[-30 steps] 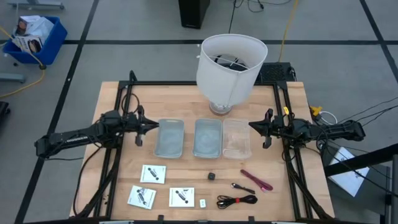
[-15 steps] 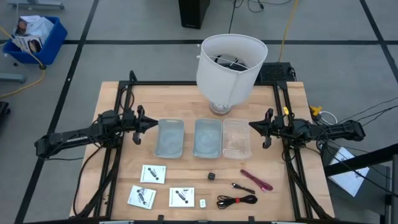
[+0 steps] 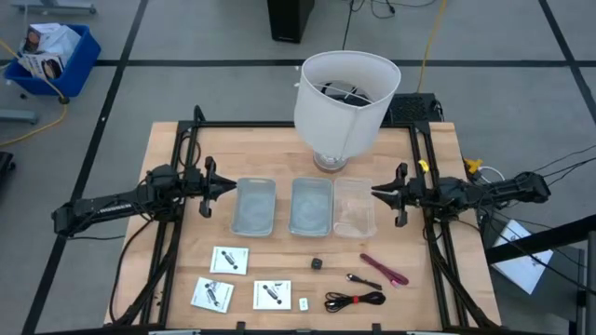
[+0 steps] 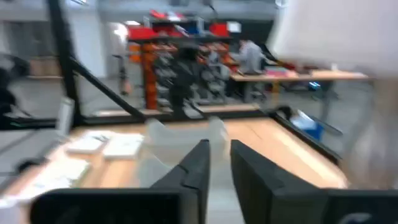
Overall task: Pick and place items into bin
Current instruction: Put the red charger cable into the transparent bin
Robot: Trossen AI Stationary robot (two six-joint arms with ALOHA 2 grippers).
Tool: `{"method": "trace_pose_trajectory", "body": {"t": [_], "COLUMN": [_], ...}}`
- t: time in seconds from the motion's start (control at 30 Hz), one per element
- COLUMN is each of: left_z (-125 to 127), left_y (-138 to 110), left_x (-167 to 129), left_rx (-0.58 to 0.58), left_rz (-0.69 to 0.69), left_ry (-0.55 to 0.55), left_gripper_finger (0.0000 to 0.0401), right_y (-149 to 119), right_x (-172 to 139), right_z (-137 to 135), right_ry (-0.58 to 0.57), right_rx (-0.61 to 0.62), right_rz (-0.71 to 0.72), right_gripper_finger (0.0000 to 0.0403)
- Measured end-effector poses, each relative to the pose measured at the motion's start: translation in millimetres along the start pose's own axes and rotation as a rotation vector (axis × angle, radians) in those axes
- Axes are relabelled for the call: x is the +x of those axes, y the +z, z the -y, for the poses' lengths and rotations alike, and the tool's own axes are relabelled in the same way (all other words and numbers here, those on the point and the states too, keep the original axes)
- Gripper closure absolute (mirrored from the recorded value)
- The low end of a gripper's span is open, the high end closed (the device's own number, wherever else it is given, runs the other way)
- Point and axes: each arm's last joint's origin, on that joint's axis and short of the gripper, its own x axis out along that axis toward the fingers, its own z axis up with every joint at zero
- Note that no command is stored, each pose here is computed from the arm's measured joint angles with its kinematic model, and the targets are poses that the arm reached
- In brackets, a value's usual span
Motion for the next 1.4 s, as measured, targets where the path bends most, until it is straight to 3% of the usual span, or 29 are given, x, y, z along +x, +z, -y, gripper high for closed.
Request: {"method": "trace_pose_trajectory", "body": {"t": [0.27,0.43,0.53,0.8,1.0,1.3,1.4], "left_z": [0,0,1,2,3,3,3], "left_y": [6,6,2,-6,-6,16,17], "left_x": [0,0,0,0,0,-1,-1], "left_rx": [-0.010,-0.038,-0.116,-0.157,-0.161,-0.082,-0.072], "left_rz": [0.057,0.060,0.018,-0.069,-0.070,0.153,0.159], "left_ry": [-0.006,-0.007,-0.035,-0.073,-0.097,-0.074,-0.073], "left_gripper_finger": [0.0352,0.0352,0.0352,0.0352,0.0352,0.0352,0.0352], "right_y": [51,64,68,48,19,-20,-29], "right_x": [20,35,39,38,34,29,30], "right_z": [-31,-61,-78,-117,-133,-150,-153], "right_ry": [0.076,0.147,0.173,0.170,0.083,-0.010,-0.036], "right_rx": [-0.074,-0.152,-0.166,-0.067,0.012,0.113,0.129], "right_rz": [-0.286,-0.402,-0.466,-0.691,-0.871,-1.148,-1.200], "right_gripper_finger": [0.0230,0.0202,0.0196,0.0195,0.0195,0.0195,0.0195]}}
